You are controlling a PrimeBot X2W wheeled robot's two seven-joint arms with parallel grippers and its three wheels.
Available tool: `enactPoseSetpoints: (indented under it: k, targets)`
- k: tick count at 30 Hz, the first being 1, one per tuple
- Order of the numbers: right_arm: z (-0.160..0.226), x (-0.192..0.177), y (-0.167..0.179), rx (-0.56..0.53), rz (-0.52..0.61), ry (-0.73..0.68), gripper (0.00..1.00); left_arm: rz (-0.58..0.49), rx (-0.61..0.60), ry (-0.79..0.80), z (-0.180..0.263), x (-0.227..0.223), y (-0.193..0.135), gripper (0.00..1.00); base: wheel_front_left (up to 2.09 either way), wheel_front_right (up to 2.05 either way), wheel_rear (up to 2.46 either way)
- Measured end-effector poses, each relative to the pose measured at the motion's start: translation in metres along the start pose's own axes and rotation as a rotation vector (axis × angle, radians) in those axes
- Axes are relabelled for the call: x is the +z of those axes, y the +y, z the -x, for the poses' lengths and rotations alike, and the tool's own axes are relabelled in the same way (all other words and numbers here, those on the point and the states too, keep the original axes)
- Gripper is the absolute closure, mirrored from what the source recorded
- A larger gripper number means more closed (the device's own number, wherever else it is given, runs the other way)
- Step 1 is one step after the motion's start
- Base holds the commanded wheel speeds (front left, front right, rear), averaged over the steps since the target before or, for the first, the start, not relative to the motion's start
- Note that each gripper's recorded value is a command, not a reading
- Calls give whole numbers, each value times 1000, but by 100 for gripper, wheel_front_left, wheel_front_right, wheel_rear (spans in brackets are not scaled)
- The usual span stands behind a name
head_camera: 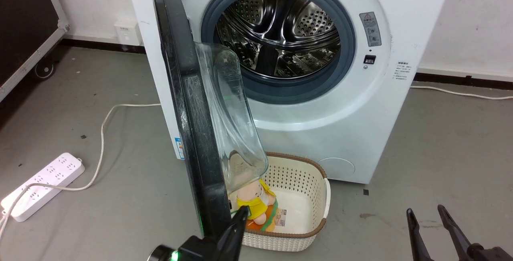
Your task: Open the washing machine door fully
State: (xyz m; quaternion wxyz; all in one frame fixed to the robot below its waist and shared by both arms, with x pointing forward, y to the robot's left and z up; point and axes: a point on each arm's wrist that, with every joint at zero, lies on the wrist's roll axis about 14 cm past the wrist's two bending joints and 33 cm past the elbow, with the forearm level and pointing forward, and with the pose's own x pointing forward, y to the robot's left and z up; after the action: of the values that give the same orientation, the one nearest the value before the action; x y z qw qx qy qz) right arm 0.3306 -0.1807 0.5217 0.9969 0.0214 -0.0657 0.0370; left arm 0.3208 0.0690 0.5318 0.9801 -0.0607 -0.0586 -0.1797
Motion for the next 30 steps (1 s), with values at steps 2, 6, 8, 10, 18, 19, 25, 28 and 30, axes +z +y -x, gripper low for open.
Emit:
enactPoseSetpoints:
  k: [2,6,8,10,18,19,25,28,30]
  targets:
    - [-1,-1,1,4,-1,4,0,8,36,34,3,-11,9,100,0,0,0]
    - [-5,-3,6,22,-1,8,0,3,75,51,4,-18,19,100,0,0,0]
    - [-8,-4,12,42,-2,10,0,0,96,53,6,-18,25,100,0,0,0]
    - [-12,-5,21,70,-5,13,0,-1,128,46,10,-17,34,100,0,0,0]
    - [-28,-10,60,195,-20,27,0,-16,299,32,41,-13,80,100,0,0,0]
    - [-30,-11,66,211,-22,29,0,-19,323,30,45,-12,86,100,0,0,0]
    - [-42,-22,105,332,-33,58,0,-52,528,-7,78,6,143,100,0,0,0]
    - [-44,-31,120,379,-30,83,0,-75,594,3,89,10,166,100,0,0,0]
    - [-46,-39,126,400,-24,104,0,-81,631,19,92,10,182,100,0,0,0]
